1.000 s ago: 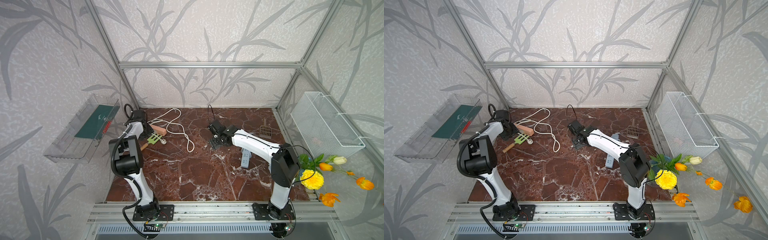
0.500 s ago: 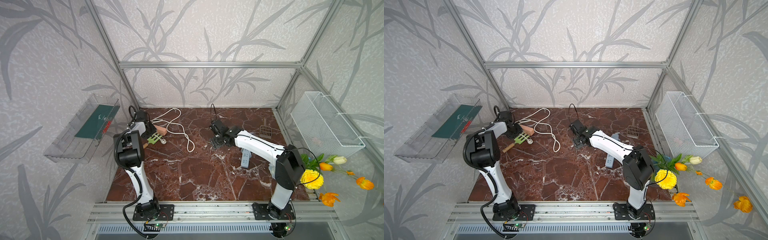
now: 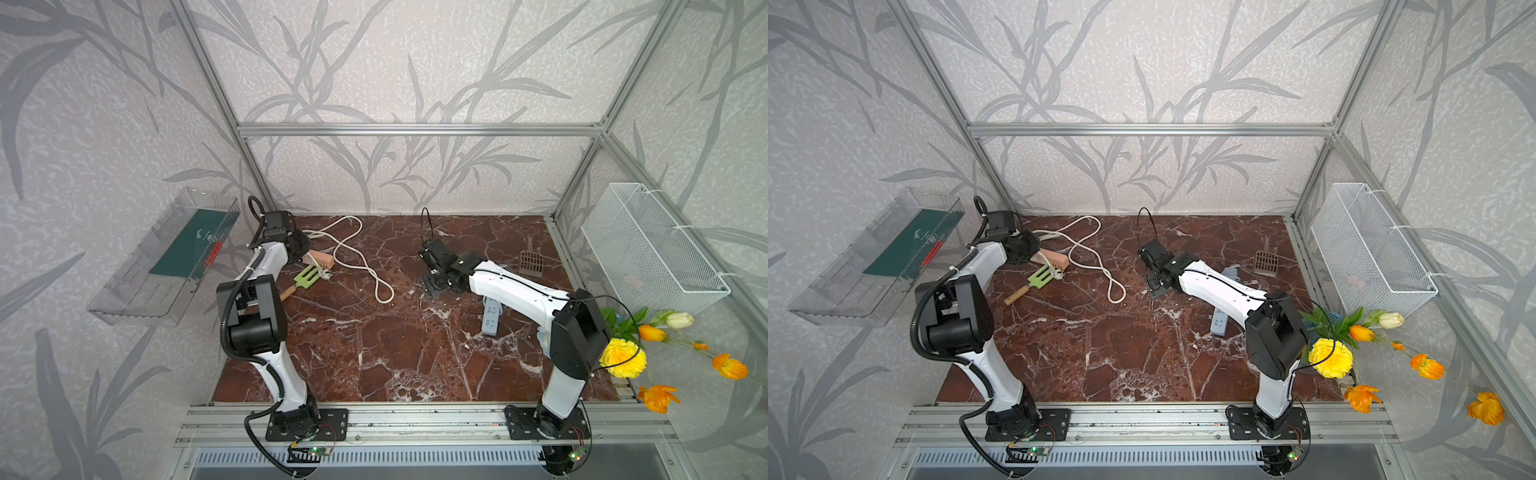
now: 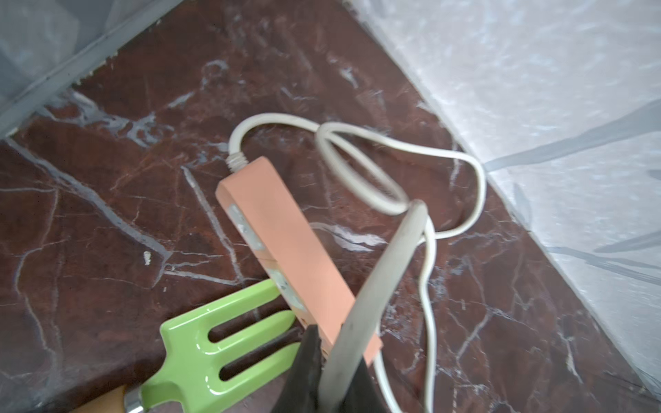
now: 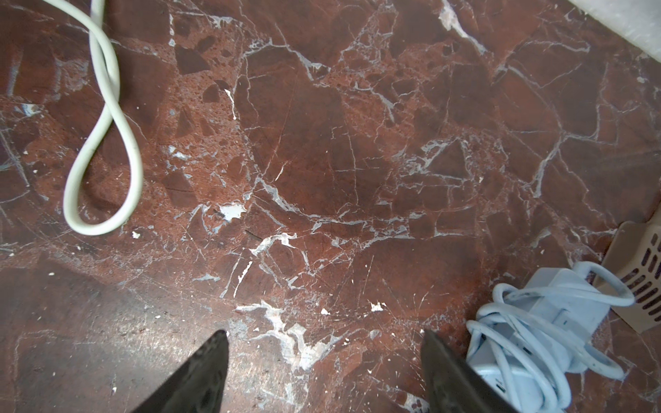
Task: Wrap the cord around the power strip
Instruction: Adjust the power cord at the center of the board, then pick up the power strip from the center of the board.
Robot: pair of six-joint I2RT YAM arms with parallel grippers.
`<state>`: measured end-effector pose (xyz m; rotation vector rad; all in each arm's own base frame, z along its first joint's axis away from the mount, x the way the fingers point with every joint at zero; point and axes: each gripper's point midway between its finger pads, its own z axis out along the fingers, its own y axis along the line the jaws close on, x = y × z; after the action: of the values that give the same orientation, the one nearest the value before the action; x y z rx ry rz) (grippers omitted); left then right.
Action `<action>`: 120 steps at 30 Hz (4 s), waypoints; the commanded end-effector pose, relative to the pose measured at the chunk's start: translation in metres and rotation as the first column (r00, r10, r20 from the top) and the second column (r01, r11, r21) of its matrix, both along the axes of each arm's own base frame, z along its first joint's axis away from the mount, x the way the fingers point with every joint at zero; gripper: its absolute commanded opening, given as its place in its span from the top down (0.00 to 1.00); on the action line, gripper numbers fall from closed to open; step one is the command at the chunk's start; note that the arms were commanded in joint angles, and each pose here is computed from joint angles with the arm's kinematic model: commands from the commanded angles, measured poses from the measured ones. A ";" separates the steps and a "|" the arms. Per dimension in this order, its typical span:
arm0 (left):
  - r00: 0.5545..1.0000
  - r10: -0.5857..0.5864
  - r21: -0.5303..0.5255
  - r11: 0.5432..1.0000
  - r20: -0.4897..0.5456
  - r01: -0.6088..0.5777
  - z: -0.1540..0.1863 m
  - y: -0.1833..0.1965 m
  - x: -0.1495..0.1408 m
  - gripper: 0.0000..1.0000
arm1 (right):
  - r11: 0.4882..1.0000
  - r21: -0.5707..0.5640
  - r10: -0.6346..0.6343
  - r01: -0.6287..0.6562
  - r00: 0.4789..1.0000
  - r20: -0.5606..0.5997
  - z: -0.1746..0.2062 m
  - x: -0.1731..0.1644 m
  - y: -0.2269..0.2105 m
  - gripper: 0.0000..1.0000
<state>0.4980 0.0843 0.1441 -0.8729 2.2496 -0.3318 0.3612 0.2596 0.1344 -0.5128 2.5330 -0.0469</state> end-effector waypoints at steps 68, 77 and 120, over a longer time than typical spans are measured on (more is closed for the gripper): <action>0.966 -0.246 0.449 0.856 -0.085 0.258 0.151 -0.081 -0.084 0.26 | 0.636 0.554 0.359 -0.537 0.841 0.404 -0.010 0.114 0.322 0.14; 0.958 -0.082 0.353 0.918 -0.274 0.179 0.053 -0.047 -0.048 0.23 | 0.701 0.506 0.304 -0.502 0.853 0.424 0.019 0.099 0.261 0.13; 0.808 -0.074 0.226 0.941 -0.584 0.250 -0.076 -0.022 -0.003 0.65 | 0.728 0.518 0.221 -0.449 0.869 0.443 0.050 0.051 0.183 0.16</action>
<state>0.4984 0.0615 0.0365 -0.6601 2.8895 0.2540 0.4128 0.4419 0.1416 -0.6572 1.9862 0.7140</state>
